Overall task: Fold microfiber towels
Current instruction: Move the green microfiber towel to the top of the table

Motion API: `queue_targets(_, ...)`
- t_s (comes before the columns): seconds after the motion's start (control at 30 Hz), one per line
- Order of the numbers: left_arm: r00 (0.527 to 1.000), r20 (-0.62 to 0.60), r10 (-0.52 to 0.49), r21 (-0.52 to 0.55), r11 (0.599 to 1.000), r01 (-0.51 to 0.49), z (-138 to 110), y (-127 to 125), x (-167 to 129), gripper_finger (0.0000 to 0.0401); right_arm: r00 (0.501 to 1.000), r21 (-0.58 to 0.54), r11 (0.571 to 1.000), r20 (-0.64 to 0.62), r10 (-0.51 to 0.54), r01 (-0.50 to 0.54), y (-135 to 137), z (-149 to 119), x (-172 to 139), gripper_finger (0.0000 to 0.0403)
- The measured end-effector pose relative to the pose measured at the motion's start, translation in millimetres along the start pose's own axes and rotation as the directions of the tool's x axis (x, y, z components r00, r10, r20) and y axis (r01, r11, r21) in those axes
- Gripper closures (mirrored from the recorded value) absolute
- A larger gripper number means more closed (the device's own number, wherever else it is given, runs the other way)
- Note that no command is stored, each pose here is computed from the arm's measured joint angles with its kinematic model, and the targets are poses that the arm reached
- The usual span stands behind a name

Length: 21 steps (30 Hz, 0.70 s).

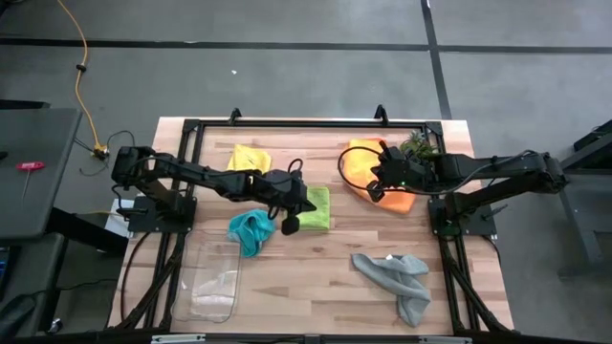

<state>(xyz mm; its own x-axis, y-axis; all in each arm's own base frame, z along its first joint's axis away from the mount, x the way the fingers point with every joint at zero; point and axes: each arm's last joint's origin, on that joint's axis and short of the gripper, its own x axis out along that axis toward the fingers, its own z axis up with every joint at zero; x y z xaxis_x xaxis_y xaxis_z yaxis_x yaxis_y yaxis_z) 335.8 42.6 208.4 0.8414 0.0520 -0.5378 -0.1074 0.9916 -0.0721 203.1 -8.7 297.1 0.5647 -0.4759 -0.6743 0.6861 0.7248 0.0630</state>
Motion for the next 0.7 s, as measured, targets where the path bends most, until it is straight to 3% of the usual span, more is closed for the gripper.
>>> queue_targets(0.3, 0.995, -0.031, 0.099, -0.011, 0.995, -0.100, -7.0, 19.4, 7.9, 0.0401, 0.995, 0.057, 0.998, 0.097, 0.026, -0.032, -8.8, 2.6, -22.7, 0.0403)
queue_targets(0.47, 0.980, -0.154, 0.123, -0.020, 0.992, -0.128, -20.9, 26.7, 29.7, 0.0401, 0.983, 0.121, 0.992, 0.181, 0.011, -0.033, -23.5, -0.6, -47.6, 0.0403)
queue_targets(0.7, 0.949, -0.296, 0.111, 0.052, 0.994, -0.101, -19.2, 26.2, 63.4, 0.0401, 0.980, 0.179, 0.982, 0.200, 0.018, -0.054, -36.1, -3.5, -60.6, 0.0403)
